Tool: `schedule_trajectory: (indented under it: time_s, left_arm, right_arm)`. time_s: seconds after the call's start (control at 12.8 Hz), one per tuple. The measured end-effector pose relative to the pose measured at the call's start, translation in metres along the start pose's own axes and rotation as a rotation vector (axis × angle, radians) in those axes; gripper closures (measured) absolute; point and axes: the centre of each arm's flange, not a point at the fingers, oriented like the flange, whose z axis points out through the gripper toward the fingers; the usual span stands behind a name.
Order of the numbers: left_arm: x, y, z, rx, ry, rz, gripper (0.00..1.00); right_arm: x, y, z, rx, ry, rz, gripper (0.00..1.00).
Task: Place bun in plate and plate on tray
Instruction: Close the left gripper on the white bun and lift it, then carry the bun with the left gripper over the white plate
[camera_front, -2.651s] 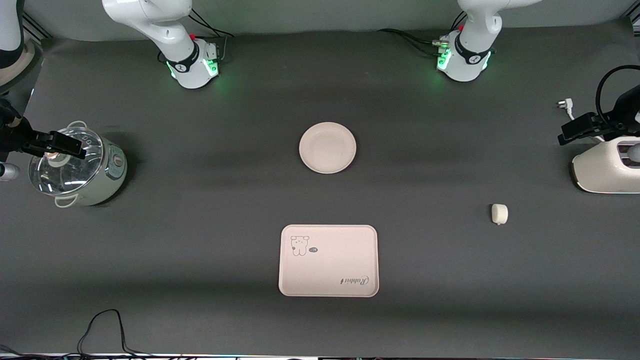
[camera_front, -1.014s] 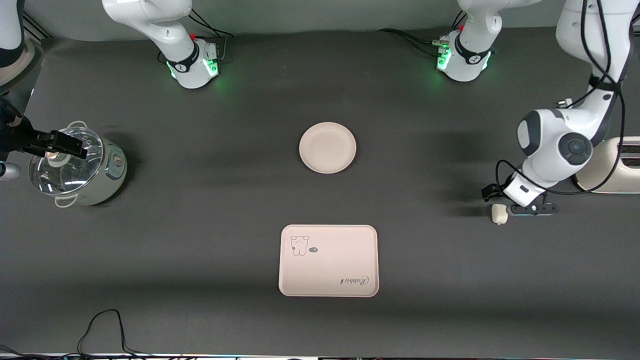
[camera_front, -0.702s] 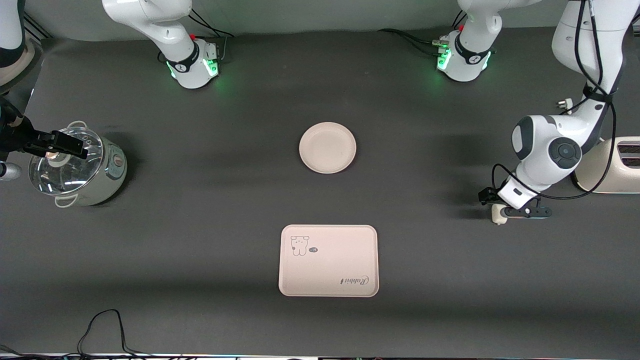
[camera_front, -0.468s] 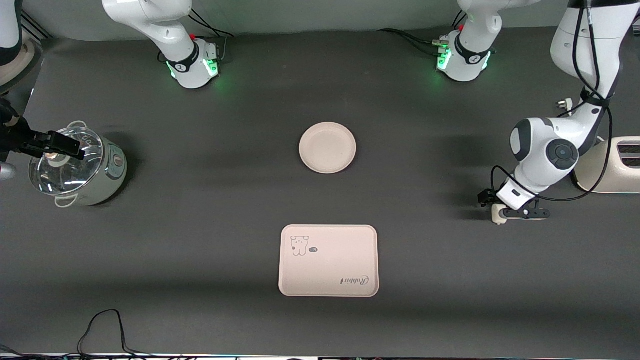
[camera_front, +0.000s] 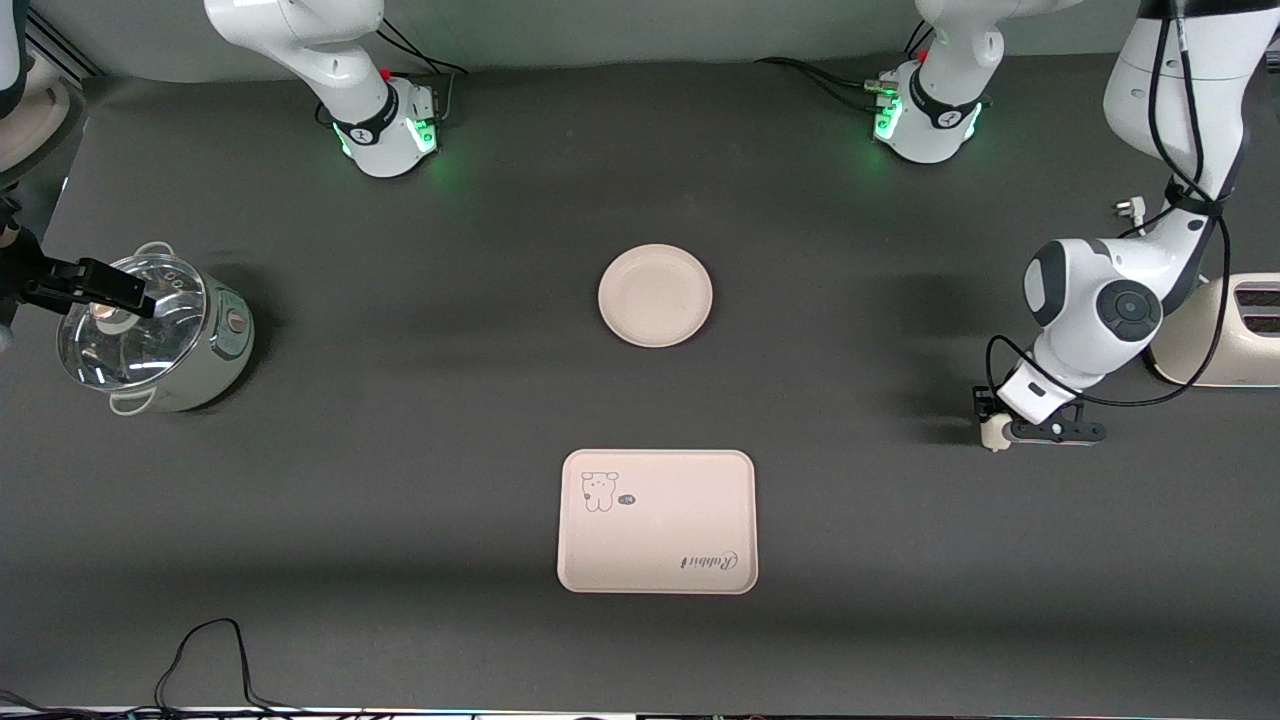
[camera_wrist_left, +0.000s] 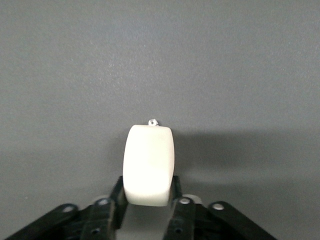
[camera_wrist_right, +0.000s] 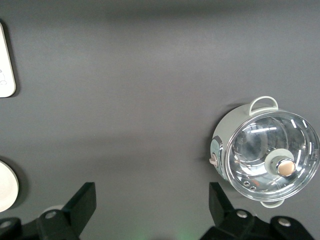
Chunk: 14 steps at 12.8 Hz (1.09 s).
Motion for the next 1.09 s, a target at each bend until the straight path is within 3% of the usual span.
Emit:
schedule_trajectory:
  time_s: [0.16, 0.23, 0.62, 0.86, 1.09]
  left_arm:
    - [0.001, 0.0, 0.0, 0.0, 0.001, 0.0, 0.89]
    - [0.001, 0.0, -0.001, 0.0, 0.002, 0.0, 0.92]
    - [0.013, 0.026, -0.045, 0.01, -0.057, -0.053, 0.93]
    - [0.01, 0.107, -0.116, 0.04, -0.128, -0.111, 0.93]
    - [-0.016, 0.196, -0.19, 0.002, -0.18, -0.164, 0.93]
  right_arm:
    - [0.0, 0.0, 0.0, 0.0, 0.0, -0.001, 0.0]
    - [0.0, 0.0, 0.0, 0.0, 0.0, -0.001, 0.0]
    - [0.0, -0.001, 0.001, 0.0, -0.001, -0.004, 0.0]
    - [0.001, -0.002, 0.002, 0.0, -0.003, -0.004, 0.0]
    - [0.001, -0.002, 0.002, -0.001, -0.004, -0.005, 0.0]
